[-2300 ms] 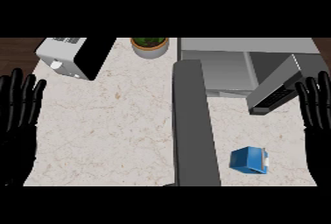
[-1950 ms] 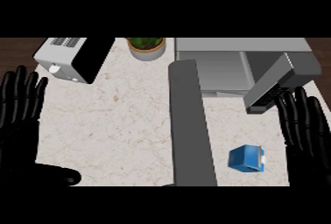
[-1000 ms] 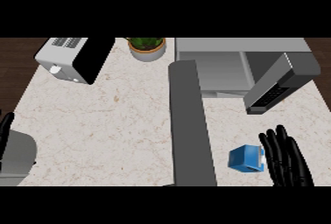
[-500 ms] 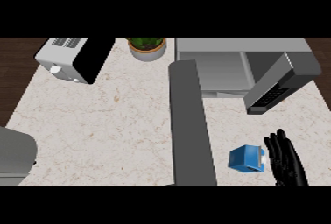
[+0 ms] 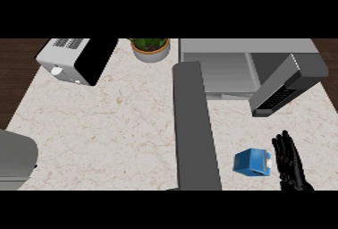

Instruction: Pick up the milk, place it into the microwave and close the microwave

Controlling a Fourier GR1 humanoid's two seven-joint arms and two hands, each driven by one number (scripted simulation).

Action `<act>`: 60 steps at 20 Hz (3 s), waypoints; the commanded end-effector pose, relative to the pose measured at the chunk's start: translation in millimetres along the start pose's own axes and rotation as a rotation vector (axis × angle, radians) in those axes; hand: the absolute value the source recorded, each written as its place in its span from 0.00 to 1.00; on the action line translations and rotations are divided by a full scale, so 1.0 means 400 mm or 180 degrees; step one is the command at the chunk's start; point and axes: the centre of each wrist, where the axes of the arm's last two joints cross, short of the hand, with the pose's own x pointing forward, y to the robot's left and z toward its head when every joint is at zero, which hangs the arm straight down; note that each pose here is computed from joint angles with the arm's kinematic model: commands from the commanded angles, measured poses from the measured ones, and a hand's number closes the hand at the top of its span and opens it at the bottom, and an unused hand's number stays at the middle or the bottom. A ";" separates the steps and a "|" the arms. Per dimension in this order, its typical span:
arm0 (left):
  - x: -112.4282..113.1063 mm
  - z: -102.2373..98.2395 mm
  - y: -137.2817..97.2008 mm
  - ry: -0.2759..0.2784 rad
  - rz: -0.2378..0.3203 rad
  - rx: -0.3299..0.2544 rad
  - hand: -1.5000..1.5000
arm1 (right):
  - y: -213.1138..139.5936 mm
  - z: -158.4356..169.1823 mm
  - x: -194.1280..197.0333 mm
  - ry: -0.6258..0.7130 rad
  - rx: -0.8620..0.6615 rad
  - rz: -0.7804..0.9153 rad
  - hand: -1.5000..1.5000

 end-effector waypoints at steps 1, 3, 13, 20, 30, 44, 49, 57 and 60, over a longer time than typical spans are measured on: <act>0.018 0.026 0.011 0.0025 -0.0012 -0.0019 0.00 | -0.065 0.037 -0.076 0.0087 -0.0162 0.0096 0.00; 0.001 0.015 0.000 -0.0007 0.0023 -0.0051 0.00 | -0.013 0.023 -0.078 0.0126 -0.0144 0.0059 0.00; 0.026 -0.003 0.034 -0.0053 -0.0032 0.0022 0.00 | -0.101 0.044 -0.254 0.0215 -0.0048 0.0036 0.00; 0.025 0.033 0.021 0.0004 -0.0030 -0.0015 0.00 | -0.111 0.083 -0.343 0.0213 -0.0010 0.0055 0.00; 0.021 0.031 0.020 -0.0025 -0.0023 0.0002 0.00 | -0.094 -0.009 -0.424 0.0236 -0.0033 0.0292 0.00; 0.031 0.049 0.067 -0.0014 -0.0009 0.0033 0.00 | -0.067 -0.010 -0.484 -0.0349 0.0147 0.0314 1.00; 0.044 0.050 0.041 -0.0024 -0.0096 0.0012 0.00 | -0.031 -0.046 -0.452 -0.0443 0.0362 -0.0055 1.00; 0.033 0.040 0.051 -0.0063 0.0003 -0.0028 0.00 | -0.140 -0.221 -0.502 -0.0484 0.0517 -0.0257 1.00; 0.040 0.057 0.051 -0.0012 0.0042 -0.0035 0.00 | -0.115 -0.265 -0.475 -0.0516 0.0657 -0.0419 1.00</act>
